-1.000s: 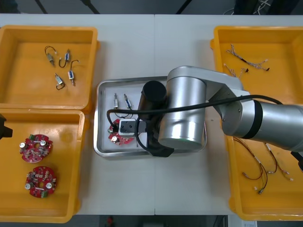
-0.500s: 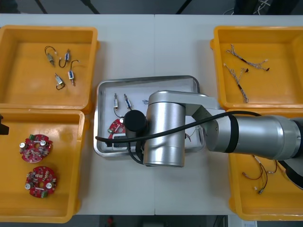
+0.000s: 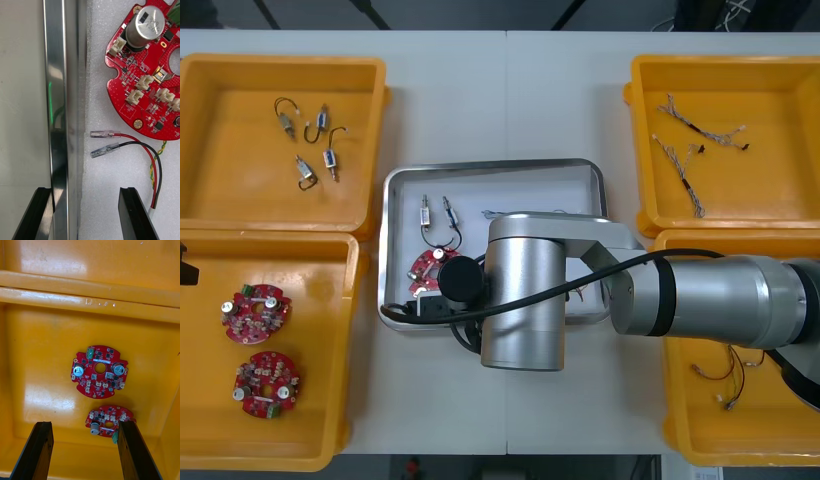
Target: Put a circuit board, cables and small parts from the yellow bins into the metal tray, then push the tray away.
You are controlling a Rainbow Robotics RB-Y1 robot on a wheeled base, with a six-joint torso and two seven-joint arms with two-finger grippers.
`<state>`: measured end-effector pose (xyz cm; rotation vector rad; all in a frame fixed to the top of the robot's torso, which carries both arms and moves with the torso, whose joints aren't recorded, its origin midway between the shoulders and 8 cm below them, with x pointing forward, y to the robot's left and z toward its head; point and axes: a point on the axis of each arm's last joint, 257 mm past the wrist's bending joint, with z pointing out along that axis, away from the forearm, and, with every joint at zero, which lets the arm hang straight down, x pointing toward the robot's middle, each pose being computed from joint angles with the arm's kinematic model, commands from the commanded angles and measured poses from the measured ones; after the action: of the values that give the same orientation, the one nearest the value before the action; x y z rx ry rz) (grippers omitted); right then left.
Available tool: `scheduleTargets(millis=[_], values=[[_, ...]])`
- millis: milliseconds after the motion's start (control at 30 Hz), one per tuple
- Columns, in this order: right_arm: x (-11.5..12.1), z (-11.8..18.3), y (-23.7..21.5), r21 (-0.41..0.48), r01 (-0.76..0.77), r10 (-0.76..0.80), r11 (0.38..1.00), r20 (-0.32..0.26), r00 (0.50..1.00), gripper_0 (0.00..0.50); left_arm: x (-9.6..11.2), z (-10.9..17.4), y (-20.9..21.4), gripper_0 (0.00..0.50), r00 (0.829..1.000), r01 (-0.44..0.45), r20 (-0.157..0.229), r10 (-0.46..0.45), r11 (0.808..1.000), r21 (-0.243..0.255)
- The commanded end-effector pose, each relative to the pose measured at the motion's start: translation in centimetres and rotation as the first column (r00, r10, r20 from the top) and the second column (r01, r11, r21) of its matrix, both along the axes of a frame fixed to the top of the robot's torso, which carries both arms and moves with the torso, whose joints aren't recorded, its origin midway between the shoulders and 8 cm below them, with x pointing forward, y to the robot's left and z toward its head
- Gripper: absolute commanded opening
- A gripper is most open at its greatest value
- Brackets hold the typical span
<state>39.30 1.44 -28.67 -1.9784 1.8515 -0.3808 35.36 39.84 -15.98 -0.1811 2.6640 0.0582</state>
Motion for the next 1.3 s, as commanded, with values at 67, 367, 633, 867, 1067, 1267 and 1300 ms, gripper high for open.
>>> scheduleTargets(millis=[67, 367, 633, 867, 1067, 1267, 1300], values=[[-1.8, -2.1, 0.3, -0.018, -0.041, 0.041, 0.999, -0.023, 0.999, 0.500, 0.0, 1.2, 1.3, 0.500, 0.998, 0.067, 0.004, -0.068, 0.995, 0.079], [-2.1, -2.2, 0.2, -0.017, -0.022, 0.022, 1.000, -0.037, 0.999, 0.500, 0.0, 1.2, 1.3, 0.500, 0.998, 0.067, 0.004, -0.068, 0.995, 0.079], [-2.3, -2.4, 0.2, -0.016, -0.015, 0.014, 1.000, -0.041, 0.999, 0.500, 0.0, 1.2, 1.3, 0.500, 0.998, 0.067, 0.004, -0.068, 0.995, 0.079], [-2.4, -2.4, 0.4, -0.009, -0.008, 0.008, 1.000, -0.041, 0.999, 0.000, 0.0, 1.2, 1.3, 0.500, 0.998, 0.067, 0.004, -0.068, 0.995, 0.079], [-1.6, -2.0, 0.2, -0.012, 0.000, 0.000, 1.000, -0.008, 1.000, 0.000, 0.0, 1.2, 1.3, 0.500, 0.998, 0.067, 0.004, -0.068, 0.995, 0.079], [0.4, -0.6, -0.4, -0.020, 0.011, -0.010, 1.000, 0.049, 0.999, 0.000, 0.0, 1.2, 1.3, 0.500, 0.998, 0.067, 0.004, -0.068, 0.995, 0.079], [0.7, -0.2, -0.4, -0.018, 0.013, -0.012, 1.000, 0.059, 0.998, 0.000, 0.0, 1.2, 1.3, 0.500, 0.998, 0.067, 0.004, -0.068, 0.995, 0.079]])
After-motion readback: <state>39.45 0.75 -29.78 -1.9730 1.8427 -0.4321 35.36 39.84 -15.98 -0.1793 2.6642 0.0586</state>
